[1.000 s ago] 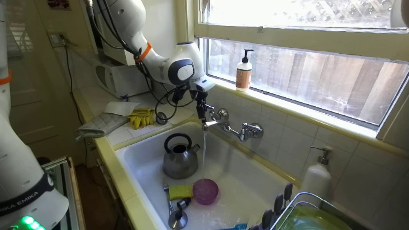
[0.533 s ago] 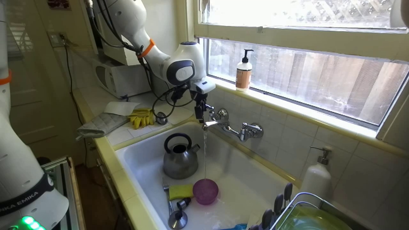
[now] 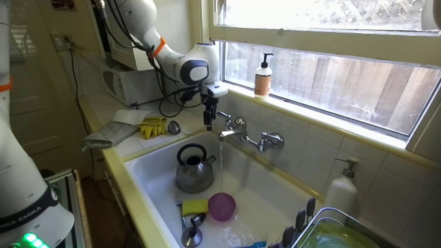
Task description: Push the faucet on the left backwards then pour the liquid out of the purple bowl.
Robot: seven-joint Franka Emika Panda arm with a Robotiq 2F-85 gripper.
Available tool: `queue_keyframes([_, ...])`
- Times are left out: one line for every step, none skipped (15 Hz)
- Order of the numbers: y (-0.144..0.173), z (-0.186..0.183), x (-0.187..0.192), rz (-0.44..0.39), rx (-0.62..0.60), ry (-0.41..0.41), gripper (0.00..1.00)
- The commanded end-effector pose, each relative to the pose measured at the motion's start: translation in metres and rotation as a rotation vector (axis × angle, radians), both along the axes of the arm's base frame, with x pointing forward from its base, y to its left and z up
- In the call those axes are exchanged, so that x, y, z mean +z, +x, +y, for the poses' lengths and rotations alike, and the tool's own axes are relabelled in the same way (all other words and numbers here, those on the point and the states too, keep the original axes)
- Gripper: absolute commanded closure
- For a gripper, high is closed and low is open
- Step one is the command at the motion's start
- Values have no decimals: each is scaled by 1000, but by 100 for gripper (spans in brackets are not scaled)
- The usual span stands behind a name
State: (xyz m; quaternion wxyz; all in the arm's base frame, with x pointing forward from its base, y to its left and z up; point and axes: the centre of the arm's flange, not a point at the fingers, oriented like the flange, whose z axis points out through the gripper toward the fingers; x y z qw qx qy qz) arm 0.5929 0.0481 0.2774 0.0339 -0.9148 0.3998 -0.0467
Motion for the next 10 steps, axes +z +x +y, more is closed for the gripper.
queue_keyframes([19, 9, -7, -2, -35, -13, 0])
queue_keyframes([23, 8, -7, -18, -48, -21, 0])
queue_keyframes([26, 8, -8, -31, -58, -28, 0])
queue_keyframes([29, 8, -8, -37, -67, -31, 0])
queue_keyframes([31, 7, -7, -48, -77, -36, 0])
queue_keyframes([33, 7, -6, -53, -84, -37, 0])
queue_keyframes([35, 7, -6, -63, -92, -41, 0])
queue_keyframes([37, 8, -5, -76, -98, -40, 0])
queue_keyframes([39, 8, -4, -83, -100, -39, 0])
queue_keyframes([41, 8, -4, -94, -105, -39, 0])
